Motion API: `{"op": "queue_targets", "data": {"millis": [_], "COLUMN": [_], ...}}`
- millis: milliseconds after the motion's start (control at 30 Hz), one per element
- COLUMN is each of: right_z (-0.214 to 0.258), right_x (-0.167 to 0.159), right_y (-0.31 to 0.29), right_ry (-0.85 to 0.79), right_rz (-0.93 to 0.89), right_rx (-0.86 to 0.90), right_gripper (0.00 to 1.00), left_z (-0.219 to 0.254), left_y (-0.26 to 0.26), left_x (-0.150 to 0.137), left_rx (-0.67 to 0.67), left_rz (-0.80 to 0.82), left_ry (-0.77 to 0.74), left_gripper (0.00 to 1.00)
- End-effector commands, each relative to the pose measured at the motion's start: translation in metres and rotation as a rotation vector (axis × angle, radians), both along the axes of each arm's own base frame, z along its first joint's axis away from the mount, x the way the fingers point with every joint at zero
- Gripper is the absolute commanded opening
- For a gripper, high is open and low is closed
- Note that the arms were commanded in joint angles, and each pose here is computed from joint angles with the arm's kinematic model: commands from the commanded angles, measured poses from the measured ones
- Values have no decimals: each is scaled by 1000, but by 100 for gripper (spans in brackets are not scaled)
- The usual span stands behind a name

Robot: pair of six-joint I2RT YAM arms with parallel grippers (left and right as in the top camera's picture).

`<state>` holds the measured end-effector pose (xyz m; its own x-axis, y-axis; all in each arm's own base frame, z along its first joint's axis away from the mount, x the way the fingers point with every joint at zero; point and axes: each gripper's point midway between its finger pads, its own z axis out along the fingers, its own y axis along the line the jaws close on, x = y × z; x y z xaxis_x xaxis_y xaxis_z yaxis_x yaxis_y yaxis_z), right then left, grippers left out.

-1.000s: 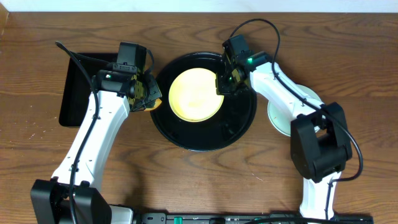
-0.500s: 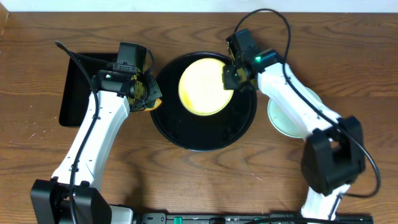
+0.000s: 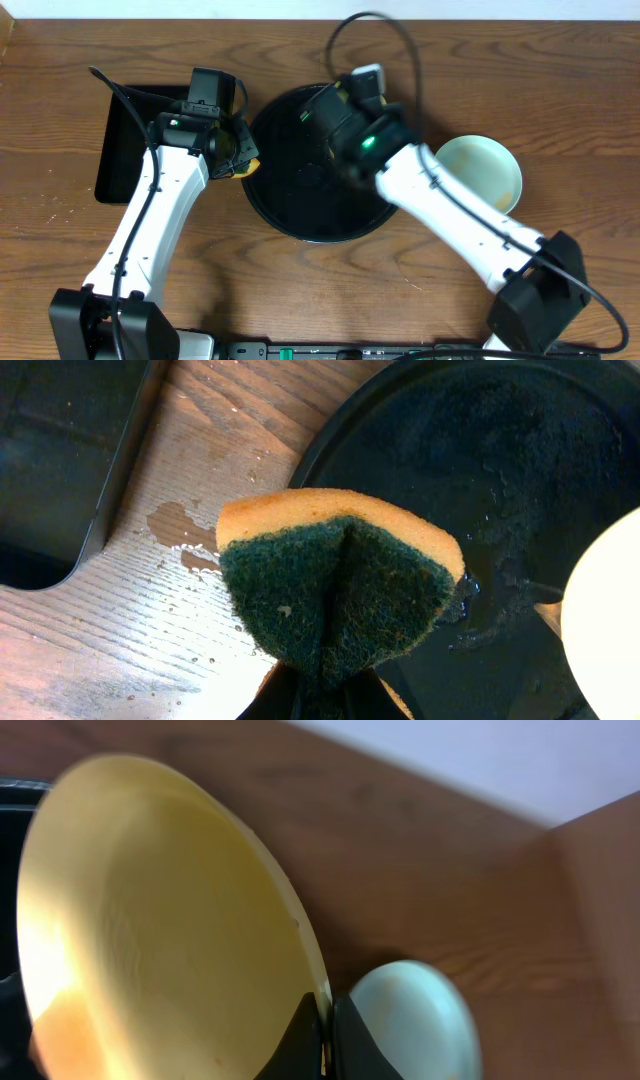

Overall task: Clean dirty plates on tray and stack at the side
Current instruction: 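Drag the yellow plate toward the tray's right edge with the right gripper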

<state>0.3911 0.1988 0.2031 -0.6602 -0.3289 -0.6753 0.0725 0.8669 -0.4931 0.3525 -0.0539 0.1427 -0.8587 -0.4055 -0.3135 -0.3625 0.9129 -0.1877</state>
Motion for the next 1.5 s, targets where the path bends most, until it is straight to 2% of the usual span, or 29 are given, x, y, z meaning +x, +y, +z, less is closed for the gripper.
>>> {"op": "queue_targets", "data": {"millis": [0, 200, 633, 967, 1267, 1467], "right_z": [39, 41, 31, -42, -73, -85], "right_x": [-10, -18, -16, -8, -5, -16], "right_y": [-16, -13, -7, 12, 10, 10], "right_ry": [-238, -271, -230, 153, 435, 572], "right_rz": [-111, -107, -83, 29, 96, 126], "right_rx": [-176, -230, -180, 196, 520, 676], "right_gripper": [1, 1, 1, 1, 1, 1], "left_z": [-2, -2, -2, -2, -2, -2], "left_y": [4, 4, 4, 4, 4, 4], "left_x": [-1, -1, -1, -1, -1, -1], "left_rx": [17, 16, 17, 17, 17, 17], "left_rz": [0, 1, 0, 0, 0, 0], "left_ry": [3, 3, 2, 3, 2, 2], "left_gripper": [9, 9, 9, 9, 9, 9]}}
